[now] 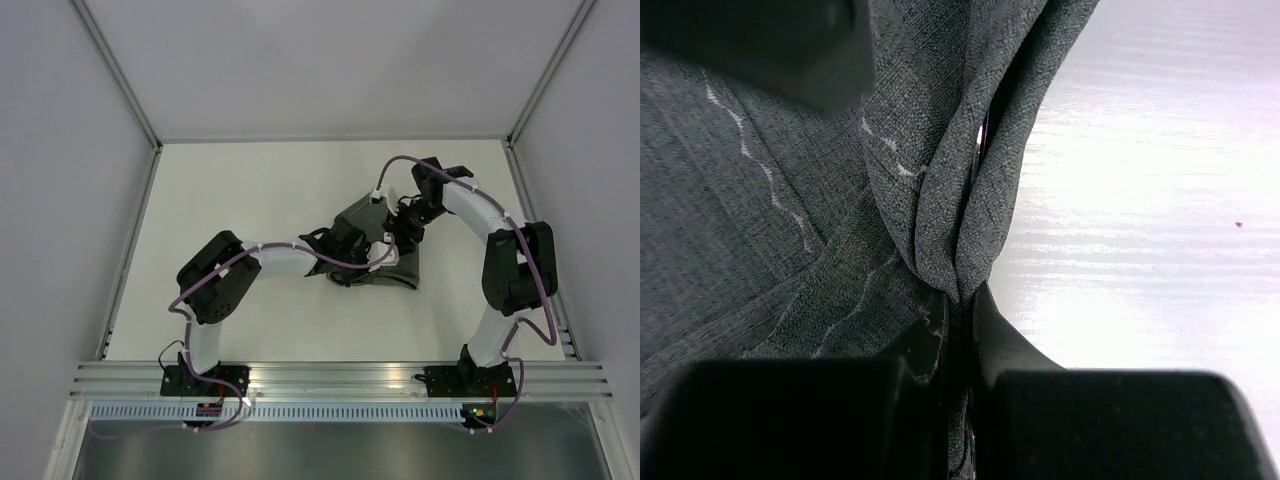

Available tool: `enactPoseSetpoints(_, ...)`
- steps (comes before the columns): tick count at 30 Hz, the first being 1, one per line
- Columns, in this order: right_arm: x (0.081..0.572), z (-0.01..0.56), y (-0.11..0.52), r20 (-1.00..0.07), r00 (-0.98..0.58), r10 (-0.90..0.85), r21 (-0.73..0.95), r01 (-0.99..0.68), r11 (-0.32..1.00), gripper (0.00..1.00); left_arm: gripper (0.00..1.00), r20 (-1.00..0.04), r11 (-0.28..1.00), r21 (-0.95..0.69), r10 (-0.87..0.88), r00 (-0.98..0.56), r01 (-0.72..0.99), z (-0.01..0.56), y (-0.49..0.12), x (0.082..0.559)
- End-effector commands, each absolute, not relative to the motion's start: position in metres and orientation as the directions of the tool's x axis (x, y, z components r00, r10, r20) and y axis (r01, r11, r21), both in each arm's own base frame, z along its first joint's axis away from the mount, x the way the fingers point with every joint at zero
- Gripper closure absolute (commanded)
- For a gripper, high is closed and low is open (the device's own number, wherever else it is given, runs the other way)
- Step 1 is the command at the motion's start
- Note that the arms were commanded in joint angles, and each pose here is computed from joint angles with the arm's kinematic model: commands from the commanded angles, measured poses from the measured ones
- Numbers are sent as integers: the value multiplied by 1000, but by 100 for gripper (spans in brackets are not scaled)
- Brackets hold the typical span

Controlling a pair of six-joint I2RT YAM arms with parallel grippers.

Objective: Fold the napkin, place the utensils inside, and roll it up
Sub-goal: Roll the napkin with the utensil

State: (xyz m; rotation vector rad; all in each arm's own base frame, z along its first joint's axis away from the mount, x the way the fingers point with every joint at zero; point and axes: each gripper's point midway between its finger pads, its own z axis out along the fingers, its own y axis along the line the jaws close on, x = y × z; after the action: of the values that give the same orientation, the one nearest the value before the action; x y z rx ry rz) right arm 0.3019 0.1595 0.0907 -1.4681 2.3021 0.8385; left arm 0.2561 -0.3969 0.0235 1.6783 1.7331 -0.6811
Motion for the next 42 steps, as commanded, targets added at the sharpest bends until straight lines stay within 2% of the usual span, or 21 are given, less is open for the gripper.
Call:
enactPoseSetpoints(1,320,108,151,-609,-437,-662,244,-898,367,44,98,-719,65,-195,670,-188,979,22,-389,242)
enactPoseSetpoints(5,318,110,135,-659,-419,-625,177,-894,412,44,98,-705,46,-346,646,-292,937,28,-392,244)
enactPoseSetpoints(7,324,121,131,-704,-354,-615,78,-900,429,44,98,-690,45,-405,640,-338,913,26,-394,249)
enactPoseSetpoints(15,297,121,131,-749,-157,-644,-154,-904,400,44,98,-548,91,-616,665,-508,783,18,-394,255)
enactPoseSetpoints(21,281,89,156,-658,-28,-752,-318,-896,311,44,98,-468,109,-709,668,-579,697,16,-401,258)
enactPoseSetpoints(27,291,70,182,-585,95,-806,-478,-843,247,43,98,-396,132,-765,675,-623,630,13,-398,260)
enactPoseSetpoints(35,279,45,197,-491,159,-856,-505,-853,131,40,98,-348,143,-798,684,-641,586,7,-393,260)
enactPoseSetpoints(42,279,25,195,-450,147,-881,-482,-871,100,39,98,-342,141,-803,687,-641,579,6,-393,260)
